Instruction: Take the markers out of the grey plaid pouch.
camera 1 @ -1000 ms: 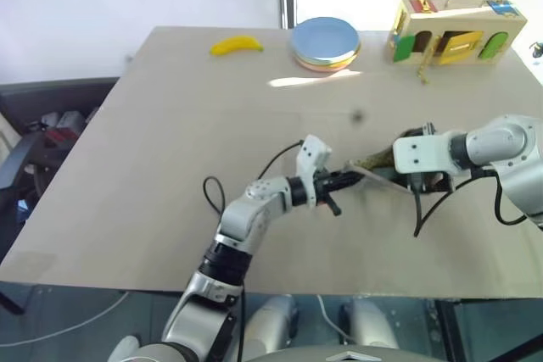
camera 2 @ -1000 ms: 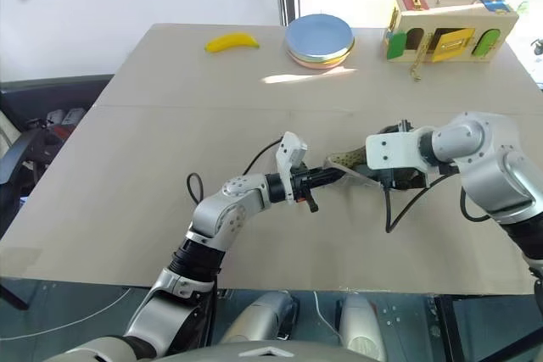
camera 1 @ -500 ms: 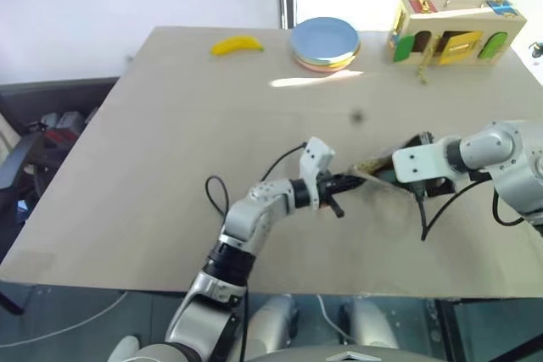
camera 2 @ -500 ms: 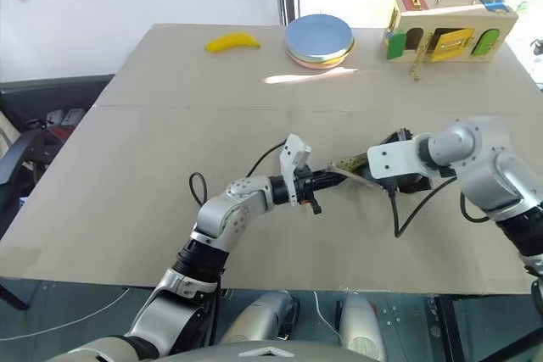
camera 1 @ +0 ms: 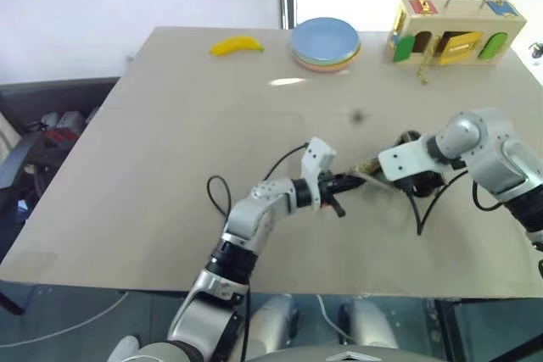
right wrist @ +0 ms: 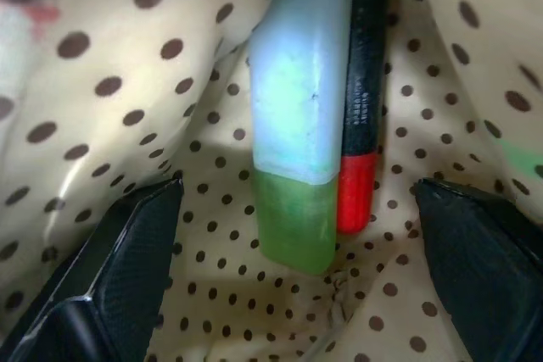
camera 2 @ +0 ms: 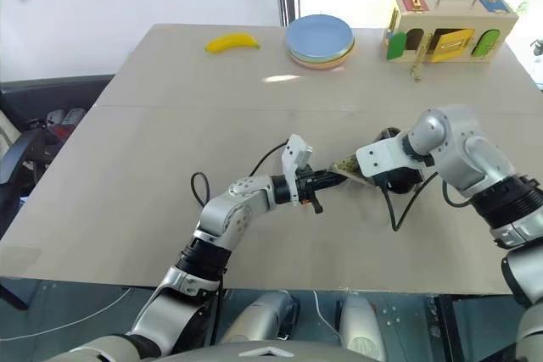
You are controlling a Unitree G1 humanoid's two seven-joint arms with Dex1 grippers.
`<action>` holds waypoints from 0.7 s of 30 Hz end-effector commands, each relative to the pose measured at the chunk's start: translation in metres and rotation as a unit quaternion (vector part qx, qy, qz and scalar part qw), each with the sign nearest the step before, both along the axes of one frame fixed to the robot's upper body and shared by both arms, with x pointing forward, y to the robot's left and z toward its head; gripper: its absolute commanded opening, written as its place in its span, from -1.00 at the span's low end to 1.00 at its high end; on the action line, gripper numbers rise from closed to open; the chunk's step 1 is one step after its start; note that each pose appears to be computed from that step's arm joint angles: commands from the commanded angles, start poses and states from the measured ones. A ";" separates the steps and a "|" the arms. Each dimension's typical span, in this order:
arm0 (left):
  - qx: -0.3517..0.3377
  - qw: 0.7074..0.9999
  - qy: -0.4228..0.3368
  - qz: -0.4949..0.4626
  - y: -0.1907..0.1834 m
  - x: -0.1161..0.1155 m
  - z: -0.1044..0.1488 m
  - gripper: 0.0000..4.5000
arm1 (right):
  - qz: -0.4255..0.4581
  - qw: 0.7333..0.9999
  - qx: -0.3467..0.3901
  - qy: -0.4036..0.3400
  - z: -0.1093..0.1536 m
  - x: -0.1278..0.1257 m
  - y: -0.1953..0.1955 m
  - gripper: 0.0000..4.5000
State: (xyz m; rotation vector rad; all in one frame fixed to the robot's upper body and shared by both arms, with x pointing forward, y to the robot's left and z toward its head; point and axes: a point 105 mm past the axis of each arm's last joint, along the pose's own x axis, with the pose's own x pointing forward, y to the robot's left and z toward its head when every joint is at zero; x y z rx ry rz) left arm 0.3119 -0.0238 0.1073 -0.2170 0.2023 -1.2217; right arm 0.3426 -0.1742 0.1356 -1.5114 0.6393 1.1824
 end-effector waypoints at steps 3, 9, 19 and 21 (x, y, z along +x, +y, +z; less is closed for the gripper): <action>-0.007 1.000 -0.015 -0.002 -0.001 0.000 0.007 -1.00 | -0.003 0.999 -0.021 0.026 -0.006 -0.001 -0.005 0.43; -0.008 1.000 -0.014 0.002 -0.001 0.001 0.006 -1.00 | -0.009 0.999 -0.020 0.024 -0.003 -0.002 -0.010 -0.60; -0.006 1.000 -0.015 -0.002 0.000 0.002 0.006 -1.00 | -0.018 0.999 0.010 -0.026 0.026 -0.005 -0.007 -0.80; -0.004 1.000 -0.016 -0.003 0.000 0.002 0.005 -1.00 | -0.023 0.999 0.022 -0.043 0.038 -0.005 -0.007 -0.80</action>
